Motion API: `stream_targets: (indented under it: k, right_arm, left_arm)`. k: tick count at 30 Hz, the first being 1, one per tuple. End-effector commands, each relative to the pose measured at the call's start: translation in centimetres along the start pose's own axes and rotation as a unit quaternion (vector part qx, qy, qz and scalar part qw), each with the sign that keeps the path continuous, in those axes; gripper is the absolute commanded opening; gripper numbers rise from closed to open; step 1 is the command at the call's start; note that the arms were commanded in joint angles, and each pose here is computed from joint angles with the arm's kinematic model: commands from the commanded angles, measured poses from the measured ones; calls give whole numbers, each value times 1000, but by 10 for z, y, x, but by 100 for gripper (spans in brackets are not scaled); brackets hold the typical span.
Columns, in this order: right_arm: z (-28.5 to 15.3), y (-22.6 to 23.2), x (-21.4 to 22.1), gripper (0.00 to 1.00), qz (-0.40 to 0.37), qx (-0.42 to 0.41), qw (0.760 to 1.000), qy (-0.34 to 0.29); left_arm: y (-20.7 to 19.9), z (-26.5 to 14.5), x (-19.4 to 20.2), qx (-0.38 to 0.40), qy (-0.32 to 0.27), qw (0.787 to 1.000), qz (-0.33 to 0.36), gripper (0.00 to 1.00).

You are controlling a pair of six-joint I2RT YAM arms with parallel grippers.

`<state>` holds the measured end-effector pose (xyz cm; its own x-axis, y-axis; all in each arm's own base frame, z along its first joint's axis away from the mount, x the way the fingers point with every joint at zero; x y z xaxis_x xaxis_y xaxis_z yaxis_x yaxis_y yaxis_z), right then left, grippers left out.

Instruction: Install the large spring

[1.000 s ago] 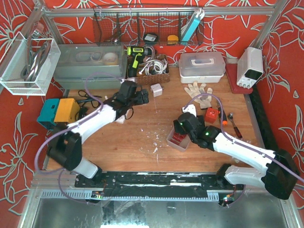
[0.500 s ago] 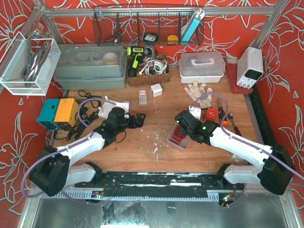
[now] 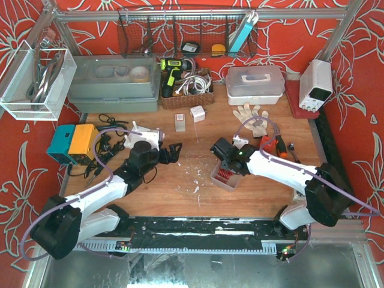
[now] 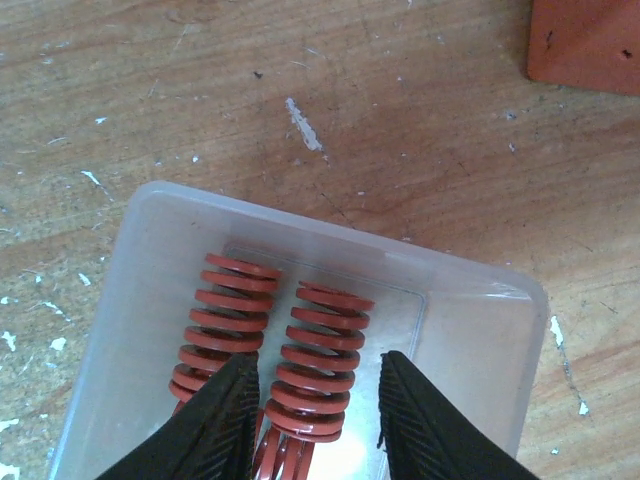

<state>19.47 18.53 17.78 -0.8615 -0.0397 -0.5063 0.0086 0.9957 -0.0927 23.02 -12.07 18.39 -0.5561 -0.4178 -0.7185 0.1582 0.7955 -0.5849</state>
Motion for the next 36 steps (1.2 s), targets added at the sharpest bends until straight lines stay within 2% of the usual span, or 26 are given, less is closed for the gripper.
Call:
stream_targets:
  k: [1,22,31,34,36]
  right_arm:
    - [3,1,-1,37,24,21,999,2]
    - [49,19,11,38,40,44,994,90]
    - [65,22,16,38,33,58,992,105]
    - [65,22,14,35,26,56,994,95]
    - [63,21,11,28,17,53,995,84]
  left_arm:
    - [-5,-8,-7,22,-32,999,7,100]
    - [-2,-14,-10,0,-56,998,1,100]
    - [-1,-15,-10,-7,-59,998,0,100]
    - [0,-14,-9,-12,-59,998,0,100]
    - [1,-14,-9,-14,-59,998,-1,100]
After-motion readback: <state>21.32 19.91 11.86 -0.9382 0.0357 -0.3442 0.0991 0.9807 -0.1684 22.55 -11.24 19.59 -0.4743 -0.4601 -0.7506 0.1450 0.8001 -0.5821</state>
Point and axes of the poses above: each gripper's point midway between its finger pads, its own z axis out along the fingers, its own y axis along the line the jaws close on, x = y × z, the point moved 10 cm from there along -z, back along the fingers, and after that the axes turned 13 degrees about -z, right-handed, at the moved point
